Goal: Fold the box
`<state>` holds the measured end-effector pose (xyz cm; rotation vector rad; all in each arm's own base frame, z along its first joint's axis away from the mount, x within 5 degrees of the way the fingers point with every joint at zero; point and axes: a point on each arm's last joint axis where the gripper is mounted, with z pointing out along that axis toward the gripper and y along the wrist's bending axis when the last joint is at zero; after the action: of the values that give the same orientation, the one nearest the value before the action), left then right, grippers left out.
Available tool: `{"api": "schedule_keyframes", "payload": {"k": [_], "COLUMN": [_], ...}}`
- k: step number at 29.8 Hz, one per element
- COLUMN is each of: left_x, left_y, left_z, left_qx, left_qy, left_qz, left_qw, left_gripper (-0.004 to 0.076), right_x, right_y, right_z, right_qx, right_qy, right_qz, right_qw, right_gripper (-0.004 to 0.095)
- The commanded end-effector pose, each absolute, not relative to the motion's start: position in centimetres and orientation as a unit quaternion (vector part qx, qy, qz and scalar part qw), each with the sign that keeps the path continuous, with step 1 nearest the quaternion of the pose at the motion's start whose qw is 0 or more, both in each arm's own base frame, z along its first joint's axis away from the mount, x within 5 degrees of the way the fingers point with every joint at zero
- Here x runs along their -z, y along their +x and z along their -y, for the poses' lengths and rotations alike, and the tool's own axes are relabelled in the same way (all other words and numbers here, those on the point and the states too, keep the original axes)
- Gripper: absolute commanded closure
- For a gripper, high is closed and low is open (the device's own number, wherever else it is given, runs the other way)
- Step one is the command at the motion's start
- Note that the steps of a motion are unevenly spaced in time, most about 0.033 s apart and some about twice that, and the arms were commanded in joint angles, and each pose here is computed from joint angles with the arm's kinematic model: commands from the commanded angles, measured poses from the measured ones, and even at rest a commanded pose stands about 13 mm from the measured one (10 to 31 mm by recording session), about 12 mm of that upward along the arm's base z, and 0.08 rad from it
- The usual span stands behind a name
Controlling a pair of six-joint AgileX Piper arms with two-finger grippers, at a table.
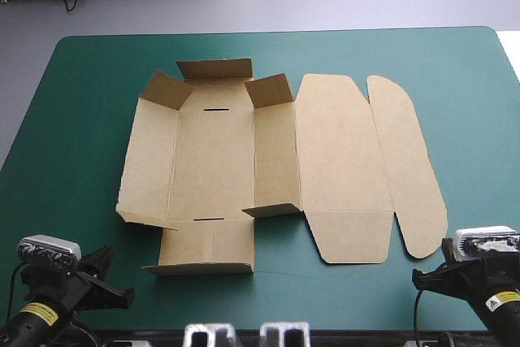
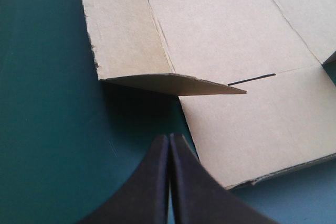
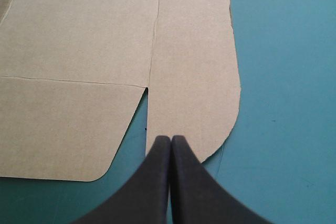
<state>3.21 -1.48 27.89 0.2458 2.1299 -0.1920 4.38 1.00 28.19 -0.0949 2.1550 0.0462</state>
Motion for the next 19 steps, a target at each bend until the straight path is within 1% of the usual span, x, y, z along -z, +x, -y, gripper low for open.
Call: {"api": "schedule_keyframes", "payload": {"k": [1,19], "left_x": [-29.29,-29.73], "left_y": [3.57,3.70], "left_z": [1.58,1.60], "left_qx": [0.087,0.088], "left_qy": [0.096,0.095], "left_qz": [-0.849,-0.849], "left_qw": [0.512,0.512], "left_gripper": [0.0734,0.0734], "right_x": [-29.42,-29.42], "right_y": [4.77,4.77], "right_z": [-1.01,-1.01], "right_qx": [-0.019,-0.018], "right_qy": [-0.038,-0.041], "right_qz": [-0.863,-0.863], "right_qw": [0.503,0.503], "right_gripper": [0.0923,0.0923]}}
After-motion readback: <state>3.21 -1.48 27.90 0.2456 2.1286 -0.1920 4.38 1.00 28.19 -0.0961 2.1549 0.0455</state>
